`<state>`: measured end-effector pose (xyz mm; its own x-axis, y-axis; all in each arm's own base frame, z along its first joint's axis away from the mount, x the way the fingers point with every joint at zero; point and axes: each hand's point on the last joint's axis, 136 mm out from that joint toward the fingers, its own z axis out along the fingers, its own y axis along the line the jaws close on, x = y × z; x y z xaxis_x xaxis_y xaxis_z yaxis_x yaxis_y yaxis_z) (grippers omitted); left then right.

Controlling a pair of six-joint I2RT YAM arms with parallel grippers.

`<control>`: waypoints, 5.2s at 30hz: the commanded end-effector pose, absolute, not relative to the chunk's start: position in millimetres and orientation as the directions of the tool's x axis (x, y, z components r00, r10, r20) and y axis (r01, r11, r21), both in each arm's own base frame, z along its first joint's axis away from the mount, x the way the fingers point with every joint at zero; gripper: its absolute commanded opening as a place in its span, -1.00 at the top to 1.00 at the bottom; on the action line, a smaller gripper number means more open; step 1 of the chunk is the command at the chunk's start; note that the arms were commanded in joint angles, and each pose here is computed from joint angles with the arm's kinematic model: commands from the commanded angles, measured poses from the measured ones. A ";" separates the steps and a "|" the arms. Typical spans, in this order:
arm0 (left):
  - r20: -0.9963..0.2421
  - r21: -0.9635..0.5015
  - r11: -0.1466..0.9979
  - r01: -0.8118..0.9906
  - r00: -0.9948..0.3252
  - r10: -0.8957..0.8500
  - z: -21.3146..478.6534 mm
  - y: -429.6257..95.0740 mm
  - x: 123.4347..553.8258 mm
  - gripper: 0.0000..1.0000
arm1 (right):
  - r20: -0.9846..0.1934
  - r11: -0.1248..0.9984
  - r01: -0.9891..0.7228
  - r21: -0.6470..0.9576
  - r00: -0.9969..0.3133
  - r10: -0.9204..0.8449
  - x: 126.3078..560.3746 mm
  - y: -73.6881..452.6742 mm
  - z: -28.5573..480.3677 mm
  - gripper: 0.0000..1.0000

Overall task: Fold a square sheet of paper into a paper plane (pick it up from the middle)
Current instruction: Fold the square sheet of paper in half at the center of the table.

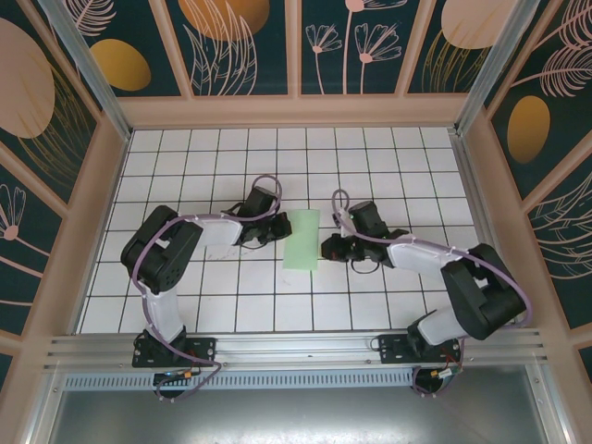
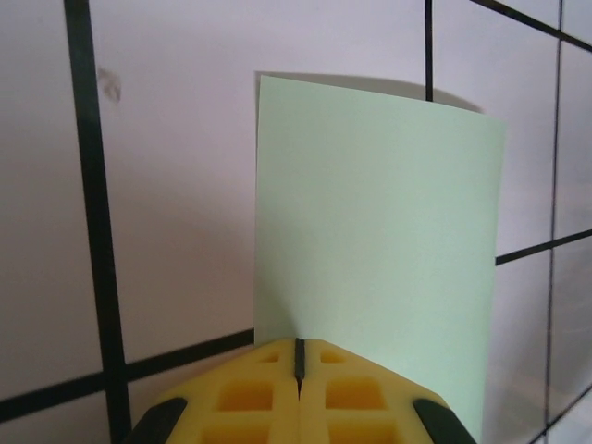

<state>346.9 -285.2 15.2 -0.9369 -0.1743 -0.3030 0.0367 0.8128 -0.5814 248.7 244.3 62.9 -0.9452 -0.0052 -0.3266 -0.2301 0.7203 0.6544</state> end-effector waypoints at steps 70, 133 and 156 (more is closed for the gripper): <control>-0.132 -0.713 0.701 0.006 -0.983 -0.125 25.3 -330.6 225.8 1.00 | -0.183 0.760 -0.063 0.647 -0.980 0.075 267.2 293.3 14.7 1.00; -0.015 -0.654 0.752 -0.085 -0.992 -0.125 -20.6 -308.4 191.7 1.00 | -0.307 0.817 -0.017 0.576 -0.931 0.197 404.4 227.4 9.7 1.00; -0.295 -0.660 0.745 0.091 -0.944 -0.146 51.8 -332.2 251.2 1.00 | -0.216 0.738 -0.157 0.656 -0.976 -0.016 289.9 283.2 10.5 1.00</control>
